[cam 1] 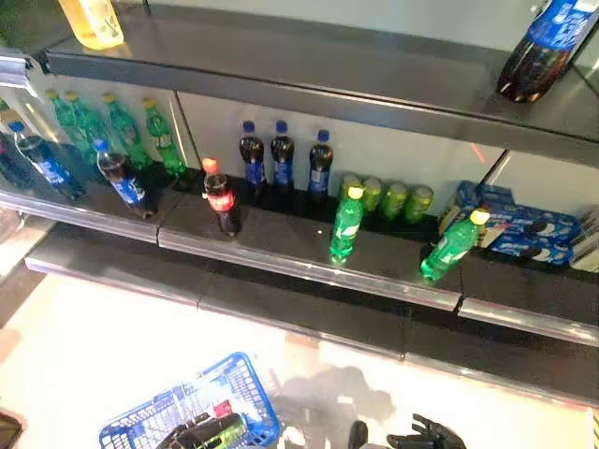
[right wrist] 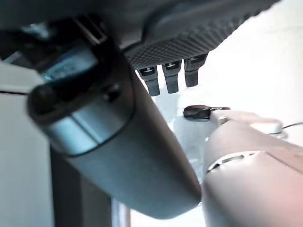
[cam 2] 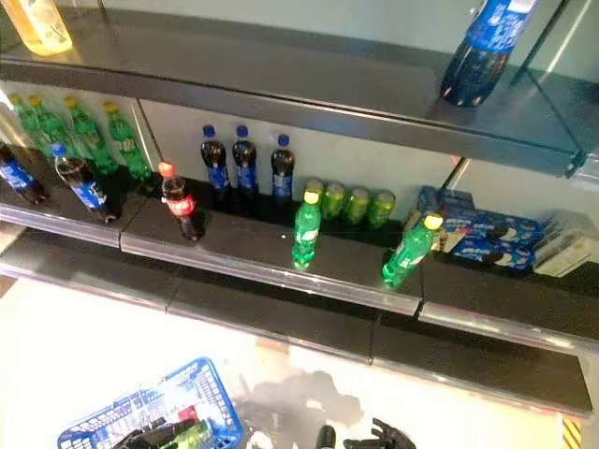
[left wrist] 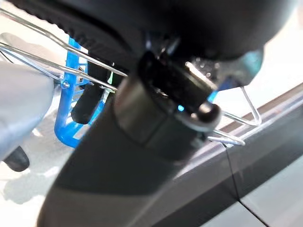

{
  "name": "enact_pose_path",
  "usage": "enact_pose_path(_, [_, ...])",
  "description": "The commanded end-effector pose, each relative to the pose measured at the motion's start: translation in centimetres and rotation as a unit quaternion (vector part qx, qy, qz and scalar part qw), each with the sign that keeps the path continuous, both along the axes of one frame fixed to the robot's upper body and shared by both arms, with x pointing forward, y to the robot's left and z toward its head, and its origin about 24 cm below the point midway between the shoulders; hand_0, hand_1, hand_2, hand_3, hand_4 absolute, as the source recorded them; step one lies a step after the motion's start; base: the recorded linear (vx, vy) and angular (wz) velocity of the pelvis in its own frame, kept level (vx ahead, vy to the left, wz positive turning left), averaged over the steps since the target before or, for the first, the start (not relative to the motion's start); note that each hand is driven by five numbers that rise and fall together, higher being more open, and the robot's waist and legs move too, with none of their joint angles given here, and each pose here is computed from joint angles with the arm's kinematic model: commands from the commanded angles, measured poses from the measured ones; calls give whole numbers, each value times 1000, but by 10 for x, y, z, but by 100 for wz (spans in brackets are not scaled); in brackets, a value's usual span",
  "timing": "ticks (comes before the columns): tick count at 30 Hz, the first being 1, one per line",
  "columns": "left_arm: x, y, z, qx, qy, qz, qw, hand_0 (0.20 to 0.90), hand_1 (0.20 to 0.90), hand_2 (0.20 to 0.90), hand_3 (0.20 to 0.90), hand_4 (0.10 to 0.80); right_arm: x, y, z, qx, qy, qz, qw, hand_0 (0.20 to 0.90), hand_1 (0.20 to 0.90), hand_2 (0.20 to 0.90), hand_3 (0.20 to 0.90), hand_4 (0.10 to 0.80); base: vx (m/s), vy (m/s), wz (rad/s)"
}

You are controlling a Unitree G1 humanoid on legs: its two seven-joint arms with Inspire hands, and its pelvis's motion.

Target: Pick up the drink and place into the basket.

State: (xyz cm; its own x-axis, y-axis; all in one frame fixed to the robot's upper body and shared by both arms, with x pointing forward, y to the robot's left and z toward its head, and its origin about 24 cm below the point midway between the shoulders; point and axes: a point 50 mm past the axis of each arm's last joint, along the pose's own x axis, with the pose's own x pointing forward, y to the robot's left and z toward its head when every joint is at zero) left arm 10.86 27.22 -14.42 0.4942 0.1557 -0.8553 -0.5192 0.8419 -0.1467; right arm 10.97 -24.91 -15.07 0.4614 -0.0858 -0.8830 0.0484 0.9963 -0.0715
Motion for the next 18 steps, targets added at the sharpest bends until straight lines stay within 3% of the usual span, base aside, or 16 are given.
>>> enact_pose_path(1, [109,-15,48,-28,-215,0,976,300,300,300,200,100,51,-21,24,-33,-70,19,997,900,900,900,900,800,-226,-69,13])
enact_pose_path(10, [142,-26,67,-32,-251,-39,967,300,300,300,200,100,109,-19,60,-43,-203,53,977,900,900,900,900,800,-140,-44,12])
enact_pose_path(18, [156,-38,78,-43,-285,-51,956,300,300,300,200,100,171,10,120,-79,-379,150,910,900,900,900,900,800,-126,-5,7])
